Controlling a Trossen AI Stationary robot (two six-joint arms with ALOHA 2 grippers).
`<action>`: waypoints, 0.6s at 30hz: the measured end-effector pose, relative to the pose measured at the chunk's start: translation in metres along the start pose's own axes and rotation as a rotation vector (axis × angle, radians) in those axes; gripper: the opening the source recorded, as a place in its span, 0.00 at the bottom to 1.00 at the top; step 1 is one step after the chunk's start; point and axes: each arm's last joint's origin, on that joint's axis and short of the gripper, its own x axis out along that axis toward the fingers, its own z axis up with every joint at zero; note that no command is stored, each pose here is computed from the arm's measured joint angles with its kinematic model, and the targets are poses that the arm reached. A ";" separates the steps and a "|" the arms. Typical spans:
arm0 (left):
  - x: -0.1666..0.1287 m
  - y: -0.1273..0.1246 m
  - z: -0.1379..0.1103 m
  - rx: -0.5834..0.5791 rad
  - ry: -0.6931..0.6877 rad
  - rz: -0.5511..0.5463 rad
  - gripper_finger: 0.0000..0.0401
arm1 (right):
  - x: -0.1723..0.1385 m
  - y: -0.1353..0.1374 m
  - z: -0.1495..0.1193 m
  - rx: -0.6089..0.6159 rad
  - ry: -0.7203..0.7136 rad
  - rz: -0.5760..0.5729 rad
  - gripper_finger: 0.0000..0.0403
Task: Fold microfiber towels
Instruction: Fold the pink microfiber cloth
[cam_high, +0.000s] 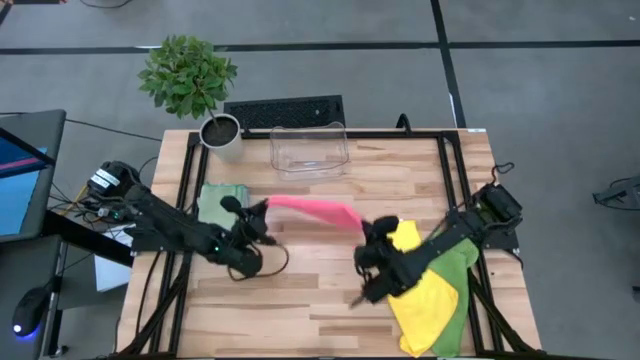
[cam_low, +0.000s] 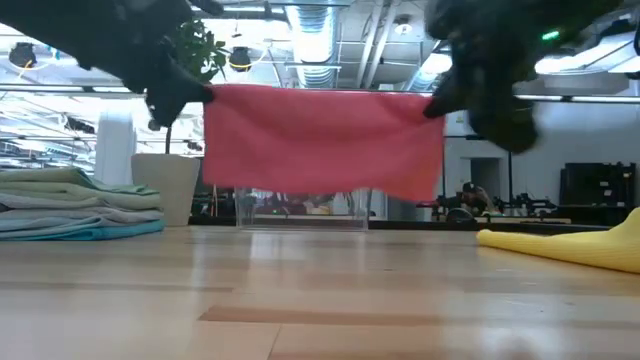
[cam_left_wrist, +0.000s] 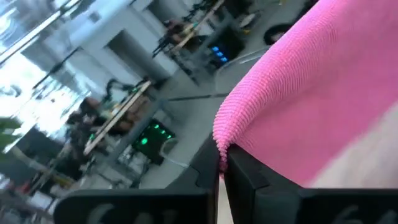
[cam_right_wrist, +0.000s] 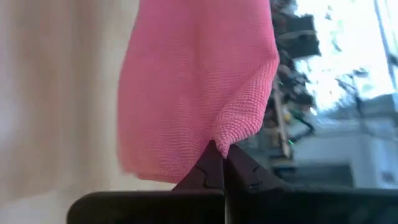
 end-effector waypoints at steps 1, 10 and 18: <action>0.004 0.001 0.001 -0.023 0.009 0.011 0.01 | 0.006 -0.002 0.001 0.017 0.011 -0.015 0.02; -0.012 -0.041 -0.064 -0.181 0.073 -0.268 0.01 | -0.002 0.028 0.012 0.180 -0.145 0.098 0.02; -0.058 -0.067 -0.077 -0.206 0.046 -0.572 0.01 | -0.051 0.046 0.021 0.286 -0.323 0.294 0.02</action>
